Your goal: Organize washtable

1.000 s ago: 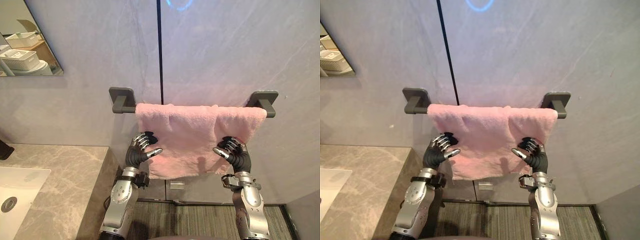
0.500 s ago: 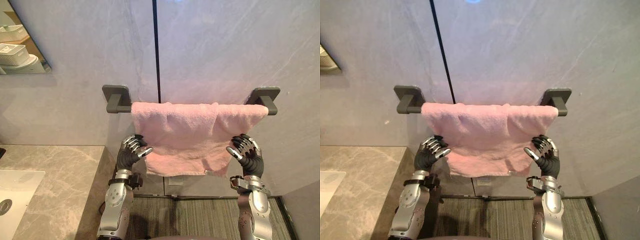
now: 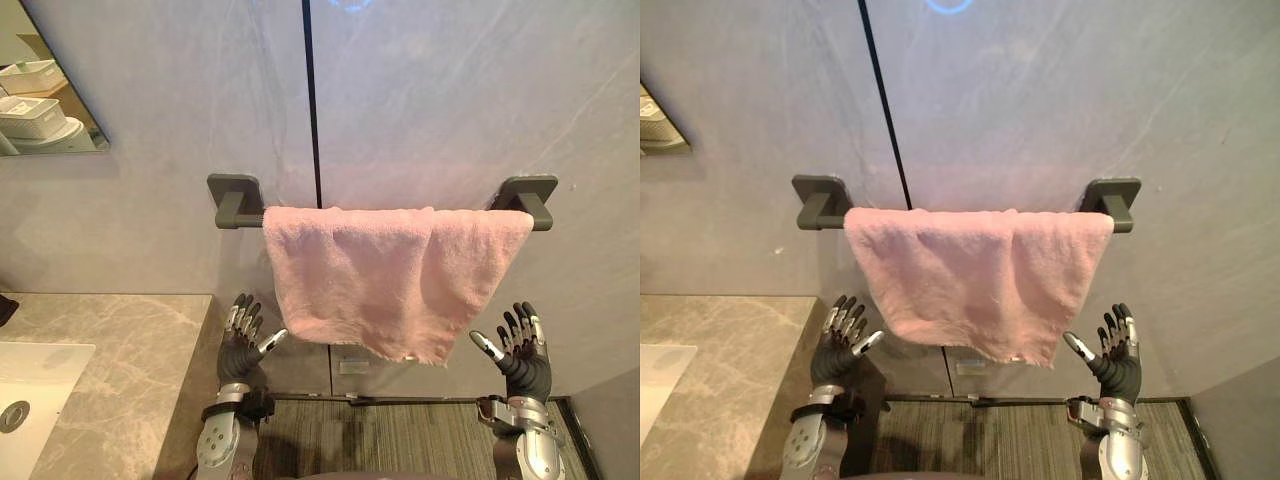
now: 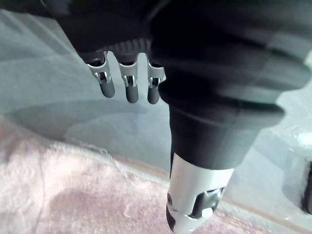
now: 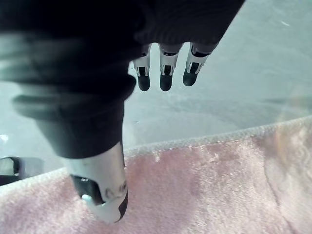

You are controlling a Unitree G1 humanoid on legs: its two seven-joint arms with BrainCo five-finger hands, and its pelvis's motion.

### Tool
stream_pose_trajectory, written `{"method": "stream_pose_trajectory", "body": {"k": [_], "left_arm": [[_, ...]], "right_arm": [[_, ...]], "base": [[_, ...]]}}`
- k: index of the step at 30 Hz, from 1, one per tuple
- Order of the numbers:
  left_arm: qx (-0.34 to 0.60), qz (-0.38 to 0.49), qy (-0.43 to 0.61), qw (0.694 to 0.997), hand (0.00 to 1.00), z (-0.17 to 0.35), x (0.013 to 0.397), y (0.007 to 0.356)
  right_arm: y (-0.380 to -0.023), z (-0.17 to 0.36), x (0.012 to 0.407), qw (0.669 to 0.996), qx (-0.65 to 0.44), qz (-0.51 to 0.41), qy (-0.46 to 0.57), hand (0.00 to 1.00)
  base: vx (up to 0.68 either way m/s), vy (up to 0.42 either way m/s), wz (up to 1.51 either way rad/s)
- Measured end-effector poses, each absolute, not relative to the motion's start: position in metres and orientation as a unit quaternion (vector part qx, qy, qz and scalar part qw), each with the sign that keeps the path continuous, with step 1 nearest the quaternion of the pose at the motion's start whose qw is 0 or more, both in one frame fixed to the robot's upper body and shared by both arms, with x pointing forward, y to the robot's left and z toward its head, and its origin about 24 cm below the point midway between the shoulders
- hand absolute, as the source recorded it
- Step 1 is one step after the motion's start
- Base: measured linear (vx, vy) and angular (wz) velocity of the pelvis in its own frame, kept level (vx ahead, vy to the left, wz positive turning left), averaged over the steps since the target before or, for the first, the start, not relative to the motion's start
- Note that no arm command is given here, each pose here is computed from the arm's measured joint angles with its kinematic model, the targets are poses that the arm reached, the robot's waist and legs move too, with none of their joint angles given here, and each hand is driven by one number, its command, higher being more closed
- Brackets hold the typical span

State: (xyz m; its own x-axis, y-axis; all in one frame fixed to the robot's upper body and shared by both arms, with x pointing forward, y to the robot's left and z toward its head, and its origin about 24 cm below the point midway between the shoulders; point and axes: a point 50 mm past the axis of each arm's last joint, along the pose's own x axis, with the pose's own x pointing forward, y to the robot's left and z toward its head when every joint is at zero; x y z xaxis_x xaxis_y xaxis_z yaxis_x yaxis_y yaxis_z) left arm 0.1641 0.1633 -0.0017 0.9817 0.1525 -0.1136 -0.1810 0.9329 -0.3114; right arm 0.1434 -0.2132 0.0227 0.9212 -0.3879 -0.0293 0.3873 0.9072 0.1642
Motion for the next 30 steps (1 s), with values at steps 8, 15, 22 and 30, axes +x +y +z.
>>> {"method": "stream_pose_trajectory", "body": {"k": [8,15,22,30], "left_arm": [[-0.125,0.087,0.182,0.971,0.0,-0.058,0.146,0.159],[-0.063,0.091,0.292,0.95,0.0,-0.1,0.128,0.161],[-0.054,0.115,0.356,0.926,0.0,-0.122,0.111,0.166],[-0.051,0.143,0.397,0.905,0.0,-0.137,0.108,0.176]], "right_arm": [[-0.201,-0.041,0.129,0.969,0.048,-0.183,0.157,0.0],[-0.192,-0.083,0.125,0.951,0.032,-0.173,0.253,0.0],[-0.19,-0.108,0.114,0.925,0.069,-0.201,0.315,0.0],[-0.191,-0.125,0.115,0.906,0.084,-0.217,0.355,0.0]], "base": [[0.02,-0.012,0.04],[-0.03,-0.017,0.06],[-0.04,-0.017,0.17],[-0.07,0.019,-0.04]]}}
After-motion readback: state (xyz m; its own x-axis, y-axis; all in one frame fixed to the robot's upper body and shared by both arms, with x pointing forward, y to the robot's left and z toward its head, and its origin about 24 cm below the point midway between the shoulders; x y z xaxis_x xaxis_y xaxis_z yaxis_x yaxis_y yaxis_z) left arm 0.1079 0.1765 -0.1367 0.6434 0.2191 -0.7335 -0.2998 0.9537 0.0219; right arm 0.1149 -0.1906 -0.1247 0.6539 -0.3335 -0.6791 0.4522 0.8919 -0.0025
